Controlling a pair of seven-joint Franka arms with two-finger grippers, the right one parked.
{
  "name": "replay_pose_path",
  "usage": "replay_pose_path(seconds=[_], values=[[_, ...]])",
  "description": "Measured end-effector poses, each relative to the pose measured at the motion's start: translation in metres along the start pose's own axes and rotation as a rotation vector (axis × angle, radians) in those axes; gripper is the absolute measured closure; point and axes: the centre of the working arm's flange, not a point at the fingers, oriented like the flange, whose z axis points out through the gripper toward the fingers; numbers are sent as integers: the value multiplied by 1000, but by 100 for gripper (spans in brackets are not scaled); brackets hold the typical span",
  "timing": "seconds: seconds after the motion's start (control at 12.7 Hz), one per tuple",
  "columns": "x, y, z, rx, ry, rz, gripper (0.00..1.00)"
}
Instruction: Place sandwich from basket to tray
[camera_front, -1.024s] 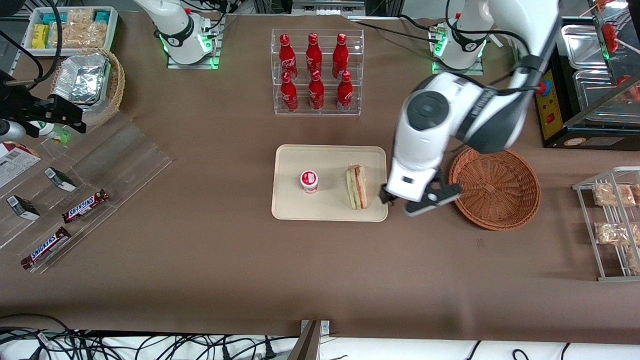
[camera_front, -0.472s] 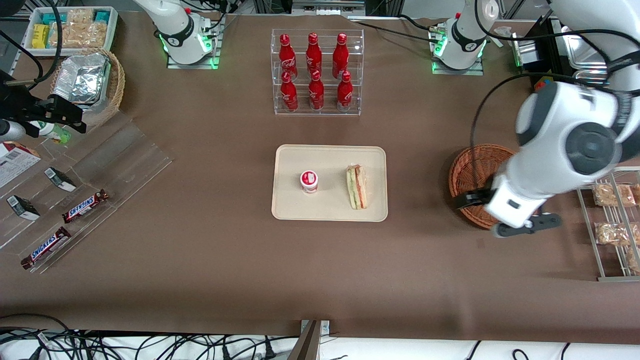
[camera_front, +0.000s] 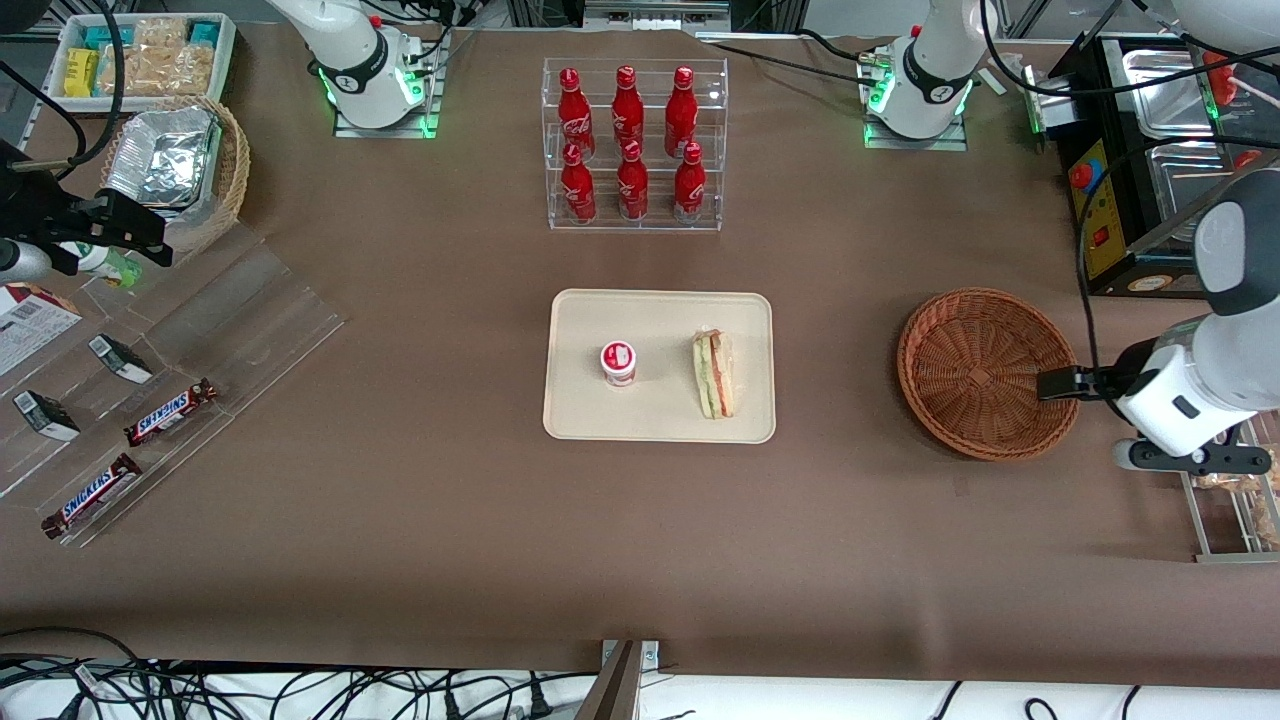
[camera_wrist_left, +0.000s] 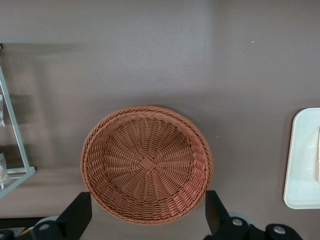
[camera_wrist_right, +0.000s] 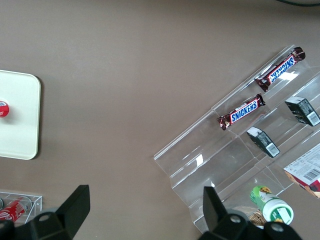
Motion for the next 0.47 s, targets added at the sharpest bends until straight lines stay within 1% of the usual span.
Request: replay_pose_path(seconds=[0.08, 0.16, 0.47], values=[[0, -5, -1, -15, 3, 30, 0], [0, -6, -1, -19, 4, 58, 0], [1, 14, -1, -20, 4, 101, 0]])
